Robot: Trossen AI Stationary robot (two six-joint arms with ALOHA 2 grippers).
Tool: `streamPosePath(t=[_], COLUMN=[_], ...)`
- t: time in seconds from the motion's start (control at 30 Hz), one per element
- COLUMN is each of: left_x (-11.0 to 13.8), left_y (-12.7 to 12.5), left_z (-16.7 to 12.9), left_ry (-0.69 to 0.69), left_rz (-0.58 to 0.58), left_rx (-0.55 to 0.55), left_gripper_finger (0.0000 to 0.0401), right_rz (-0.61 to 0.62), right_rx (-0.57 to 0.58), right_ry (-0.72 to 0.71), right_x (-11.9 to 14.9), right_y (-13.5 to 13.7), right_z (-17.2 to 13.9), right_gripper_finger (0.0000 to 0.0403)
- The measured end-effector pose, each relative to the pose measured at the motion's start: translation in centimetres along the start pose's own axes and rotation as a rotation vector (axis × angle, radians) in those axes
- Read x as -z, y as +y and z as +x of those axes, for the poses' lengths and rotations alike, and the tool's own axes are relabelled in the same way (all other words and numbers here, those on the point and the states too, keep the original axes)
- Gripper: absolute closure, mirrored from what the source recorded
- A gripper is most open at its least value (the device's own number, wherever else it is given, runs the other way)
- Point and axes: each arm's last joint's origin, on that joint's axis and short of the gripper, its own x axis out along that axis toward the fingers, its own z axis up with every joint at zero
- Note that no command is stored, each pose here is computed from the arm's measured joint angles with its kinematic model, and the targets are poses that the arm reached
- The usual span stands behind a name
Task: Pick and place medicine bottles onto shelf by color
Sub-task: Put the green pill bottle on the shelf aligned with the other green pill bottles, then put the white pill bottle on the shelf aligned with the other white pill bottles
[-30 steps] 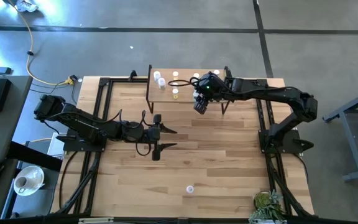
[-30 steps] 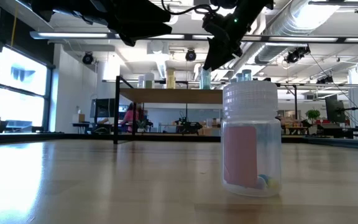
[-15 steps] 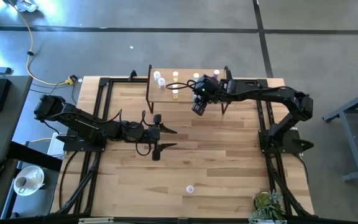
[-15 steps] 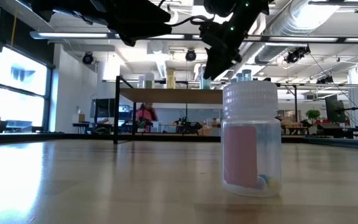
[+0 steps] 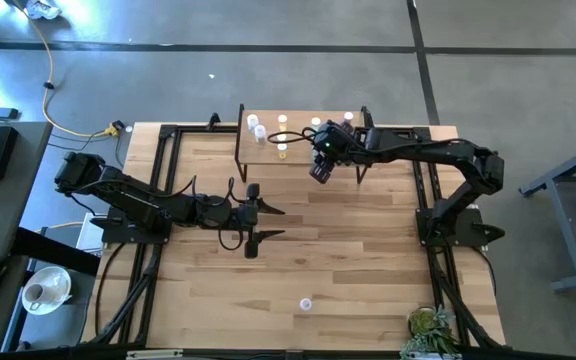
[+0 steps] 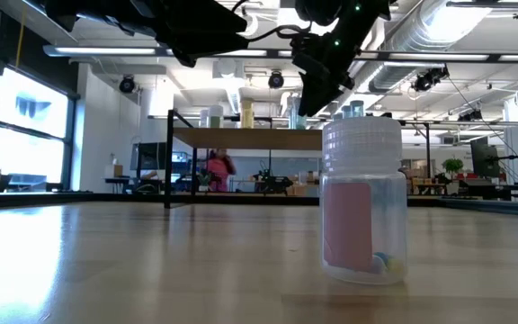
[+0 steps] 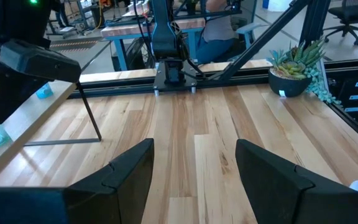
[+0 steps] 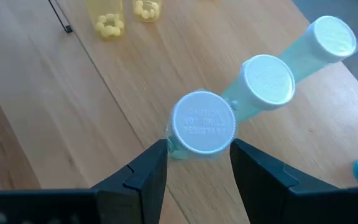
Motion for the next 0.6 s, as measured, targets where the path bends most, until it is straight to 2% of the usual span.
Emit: streamPosePath(t=[0.3, 0.6], left_x=[0.1, 0.9], left_y=[0.0, -0.1], left_z=[0.0, 0.0], left_ry=[0.011, 0.092], left_rz=[0.002, 0.018], left_rx=[0.0, 0.005], left_gripper_finger=[0.0185, 0.0185], right_rz=[-0.018, -0.063], right_rx=[-0.023, -0.048], right_ry=[-0.008, 0.023], right_x=[-0.1, -1.3], right_y=[0.5, 1.2], right_z=[-0.7, -3.8], right_gripper_finger=[0.0236, 0.0236])
